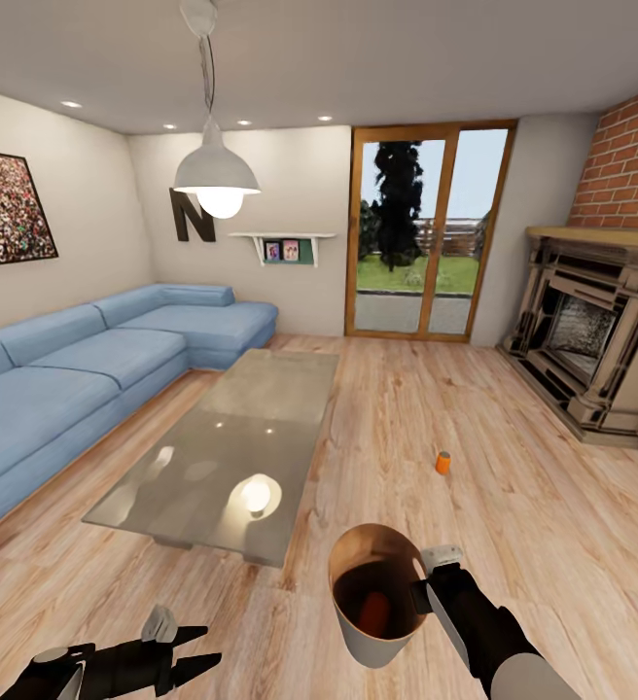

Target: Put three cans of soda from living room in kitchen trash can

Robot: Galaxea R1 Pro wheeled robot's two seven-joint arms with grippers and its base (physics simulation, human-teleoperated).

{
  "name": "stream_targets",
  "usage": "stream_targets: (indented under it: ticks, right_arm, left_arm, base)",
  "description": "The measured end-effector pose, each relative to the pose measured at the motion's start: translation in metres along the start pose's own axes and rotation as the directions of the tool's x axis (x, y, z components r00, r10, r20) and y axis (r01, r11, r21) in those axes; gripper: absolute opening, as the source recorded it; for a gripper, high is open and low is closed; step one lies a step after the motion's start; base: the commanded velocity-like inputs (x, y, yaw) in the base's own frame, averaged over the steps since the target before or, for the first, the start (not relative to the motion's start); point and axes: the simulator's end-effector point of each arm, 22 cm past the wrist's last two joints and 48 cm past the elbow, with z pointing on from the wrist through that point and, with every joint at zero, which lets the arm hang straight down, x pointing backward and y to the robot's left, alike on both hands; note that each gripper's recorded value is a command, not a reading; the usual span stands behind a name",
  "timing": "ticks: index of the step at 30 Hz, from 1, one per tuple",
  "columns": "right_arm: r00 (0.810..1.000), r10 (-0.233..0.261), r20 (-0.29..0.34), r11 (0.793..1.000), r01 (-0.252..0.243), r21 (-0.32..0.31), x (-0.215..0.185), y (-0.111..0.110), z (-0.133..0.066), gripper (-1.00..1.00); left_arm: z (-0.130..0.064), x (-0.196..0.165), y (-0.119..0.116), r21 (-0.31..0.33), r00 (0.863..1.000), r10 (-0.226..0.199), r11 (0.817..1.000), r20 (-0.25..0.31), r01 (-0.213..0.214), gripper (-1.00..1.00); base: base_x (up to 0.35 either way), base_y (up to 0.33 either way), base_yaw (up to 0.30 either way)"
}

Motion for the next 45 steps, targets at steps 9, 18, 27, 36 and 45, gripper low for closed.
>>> stream_targets:
  ticks: [9, 18, 27, 36, 45]
  right_arm:
    - [1.000, 0.001, 0.001, 1.000, -0.001, -0.003, -0.0007, 0.0003, -0.0011, -1.00]
    - [1.000, 0.001, 0.006, 1.000, -0.001, -0.002, -0.0028, -0.0003, -0.0032, -1.00]
    - [1.000, 0.002, 0.012, 1.000, -0.002, -0.001, -0.0052, -0.0010, -0.0053, -1.00]
    - [1.000, 0.003, 0.018, 1.000, -0.003, 0.000, -0.0074, -0.0016, -0.0075, -1.00]
    - [1.000, 0.004, 0.024, 1.000, -0.004, 0.001, -0.0098, -0.0023, -0.0098, -1.00]
  left_arm:
    - [-0.0003, -0.0012, -0.0005, 0.000, 1.000, 0.003, 1.000, 0.002, -0.003, 1.00]
    - [-0.0009, -0.0032, -0.0014, 0.000, 1.000, 0.008, 1.000, 0.005, -0.008, 1.00]
    - [-0.0015, -0.0054, -0.0024, 0.000, 1.000, 0.013, 1.000, 0.008, -0.013, 1.00]
    - [-0.0021, -0.0077, -0.0034, 0.000, 1.000, 0.018, 1.000, 0.011, -0.018, 1.00]
    - [-0.0027, -0.0100, -0.0044, 0.000, 1.000, 0.024, 1.000, 0.014, -0.024, 1.00]
  base:
    - [0.000, 0.000, -0.165]
    - [0.000, 0.000, -0.251]
    - [0.000, 0.000, -0.253]
    - [0.000, 0.000, -0.253]
    - [0.000, 0.000, -0.253]
